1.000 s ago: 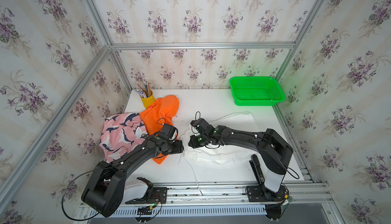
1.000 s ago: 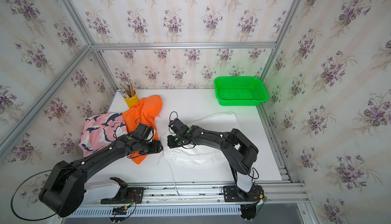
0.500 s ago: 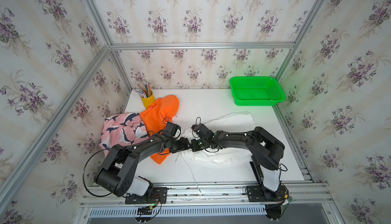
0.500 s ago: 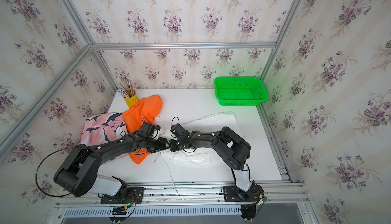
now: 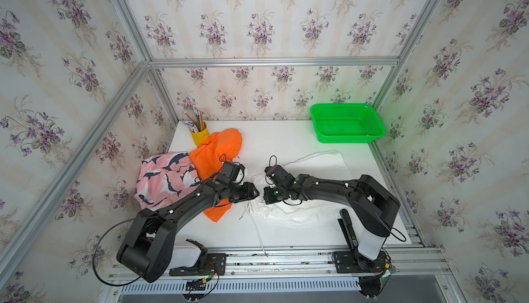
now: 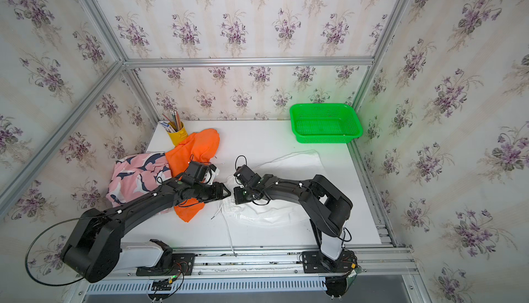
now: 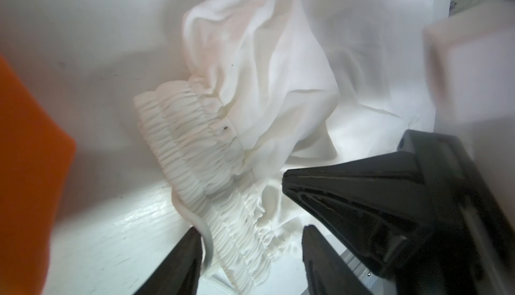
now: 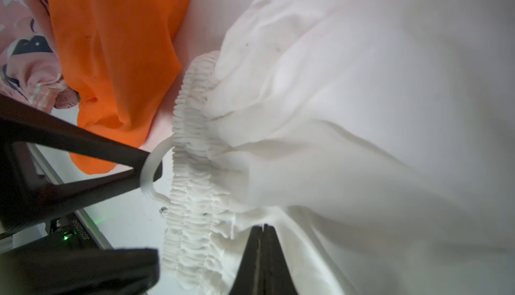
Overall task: Roll up the shorts
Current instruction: Roll the shorts at the center of the board.
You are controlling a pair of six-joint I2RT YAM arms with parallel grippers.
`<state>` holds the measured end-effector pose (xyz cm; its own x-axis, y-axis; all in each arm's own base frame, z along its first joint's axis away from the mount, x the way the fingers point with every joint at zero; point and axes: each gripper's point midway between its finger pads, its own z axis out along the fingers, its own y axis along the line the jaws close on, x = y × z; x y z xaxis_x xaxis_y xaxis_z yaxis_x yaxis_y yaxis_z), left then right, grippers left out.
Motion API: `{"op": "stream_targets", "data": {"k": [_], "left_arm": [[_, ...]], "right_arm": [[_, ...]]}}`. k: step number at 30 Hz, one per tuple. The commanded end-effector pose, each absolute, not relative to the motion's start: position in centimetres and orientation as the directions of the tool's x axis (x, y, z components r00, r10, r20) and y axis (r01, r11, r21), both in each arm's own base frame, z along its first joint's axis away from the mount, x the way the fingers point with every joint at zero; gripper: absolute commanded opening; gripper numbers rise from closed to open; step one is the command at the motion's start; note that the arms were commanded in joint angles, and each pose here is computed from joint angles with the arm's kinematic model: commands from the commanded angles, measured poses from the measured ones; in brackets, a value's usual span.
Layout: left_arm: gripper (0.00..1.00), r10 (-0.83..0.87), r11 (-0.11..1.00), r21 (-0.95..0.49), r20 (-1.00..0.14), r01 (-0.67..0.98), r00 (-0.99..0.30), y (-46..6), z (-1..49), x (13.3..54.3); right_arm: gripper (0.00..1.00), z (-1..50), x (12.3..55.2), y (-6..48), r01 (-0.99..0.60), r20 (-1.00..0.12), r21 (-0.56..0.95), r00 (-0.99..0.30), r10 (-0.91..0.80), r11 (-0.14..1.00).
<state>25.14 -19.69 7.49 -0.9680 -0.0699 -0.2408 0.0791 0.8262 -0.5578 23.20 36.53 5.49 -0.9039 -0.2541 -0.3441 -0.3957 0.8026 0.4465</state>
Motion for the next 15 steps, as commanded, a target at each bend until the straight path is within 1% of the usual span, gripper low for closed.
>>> {"op": "stream_targets", "data": {"k": [1,3,5,7,12,15], "left_arm": [[0.63,-0.068,0.866,-0.498,-0.222,0.053,-0.973,-18.7,7.0,24.7],[0.63,-0.083,0.896,-0.444,-0.219,0.024,-0.972,-17.6,6.7,24.6],[0.64,-0.096,0.918,-0.396,-0.237,0.006,-0.967,-16.4,6.7,24.6],[0.64,-0.115,0.925,-0.381,-0.255,-0.009,-0.960,-15.4,7.0,24.5],[0.67,-0.205,0.919,-0.384,-0.280,-0.086,-0.938,-12.0,7.9,24.5],[0.68,-0.247,0.914,-0.388,-0.294,-0.121,-0.923,-10.2,8.4,24.4]], "right_arm": [[0.02,6.1,22.9,35.8,-0.388,-0.336,0.436,-0.907,-0.253,0.812],[0.03,7.0,22.6,36.2,-0.397,-0.339,0.461,-0.905,-0.256,0.793],[0.06,7.5,22.5,36.3,-0.402,-0.359,0.442,-0.898,-0.253,0.802],[0.11,7.7,22.6,36.0,-0.406,-0.382,0.388,-0.888,-0.256,0.827],[0.21,8.1,22.3,36.8,-0.417,-0.391,0.227,-0.867,-0.310,0.880],[0.33,7.9,21.9,37.9,-0.420,-0.383,0.154,-0.860,-0.338,0.894]]}}
